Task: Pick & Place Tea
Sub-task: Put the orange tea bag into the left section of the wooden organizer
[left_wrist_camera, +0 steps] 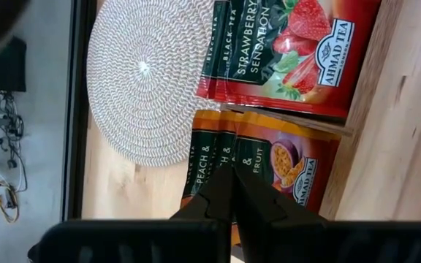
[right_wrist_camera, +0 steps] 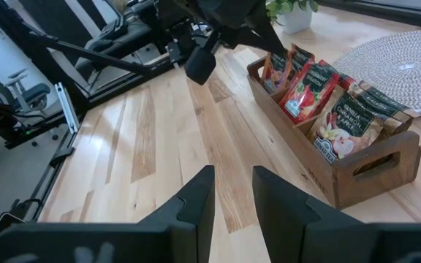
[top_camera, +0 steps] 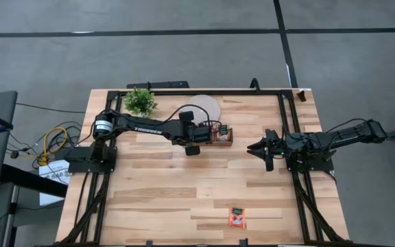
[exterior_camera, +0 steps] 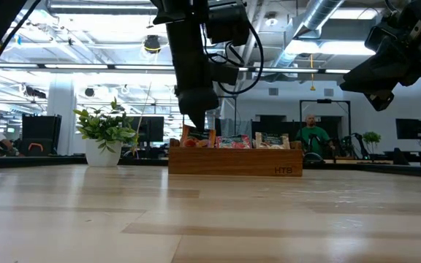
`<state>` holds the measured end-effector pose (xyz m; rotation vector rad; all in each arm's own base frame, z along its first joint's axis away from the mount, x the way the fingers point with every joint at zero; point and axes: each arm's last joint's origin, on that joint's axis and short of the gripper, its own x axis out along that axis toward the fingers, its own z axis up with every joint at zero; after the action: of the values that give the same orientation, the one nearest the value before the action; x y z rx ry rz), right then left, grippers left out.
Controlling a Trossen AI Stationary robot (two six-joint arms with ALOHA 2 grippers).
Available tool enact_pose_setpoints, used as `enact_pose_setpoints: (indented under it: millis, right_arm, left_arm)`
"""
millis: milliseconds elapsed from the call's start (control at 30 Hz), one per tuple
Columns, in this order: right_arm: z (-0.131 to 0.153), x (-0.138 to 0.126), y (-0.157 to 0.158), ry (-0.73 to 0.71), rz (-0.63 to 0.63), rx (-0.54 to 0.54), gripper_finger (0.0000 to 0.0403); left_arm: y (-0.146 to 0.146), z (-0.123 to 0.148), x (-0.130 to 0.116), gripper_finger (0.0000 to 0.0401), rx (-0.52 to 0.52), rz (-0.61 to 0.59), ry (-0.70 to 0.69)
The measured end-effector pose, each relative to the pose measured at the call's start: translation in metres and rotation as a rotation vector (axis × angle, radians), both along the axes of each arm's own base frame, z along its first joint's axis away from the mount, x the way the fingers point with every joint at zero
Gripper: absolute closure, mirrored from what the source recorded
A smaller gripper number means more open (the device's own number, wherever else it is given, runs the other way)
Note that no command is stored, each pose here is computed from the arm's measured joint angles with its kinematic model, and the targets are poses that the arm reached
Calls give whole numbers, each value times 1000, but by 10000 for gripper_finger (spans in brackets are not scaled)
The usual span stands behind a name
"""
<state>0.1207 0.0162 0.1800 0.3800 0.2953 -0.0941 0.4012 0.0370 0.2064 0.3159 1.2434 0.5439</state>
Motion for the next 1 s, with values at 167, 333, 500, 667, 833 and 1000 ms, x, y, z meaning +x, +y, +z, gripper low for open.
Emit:
enact_pose_setpoints:
  millis: [167,333,500,667,833,1000]
  right_arm:
    - [0,0,0,0,0,0,317]
    - [0,0,0,0,0,0,317]
    - [0,0,0,0,0,0,317]
    - [0,0,0,0,0,0,317]
    - [0,0,0,0,0,0,317]
    - [0,0,0,-1,0,0,317]
  left_arm:
    - [0,0,0,401,0,1,1]
    - [0,0,0,400,0,1,1]
    - [0,0,-1,400,-1,1,8]
    - [0,0,-1,400,-1,1,9]
    - [0,0,-1,400,-1,3,8]
    - [0,0,0,400,-3,18,-6]
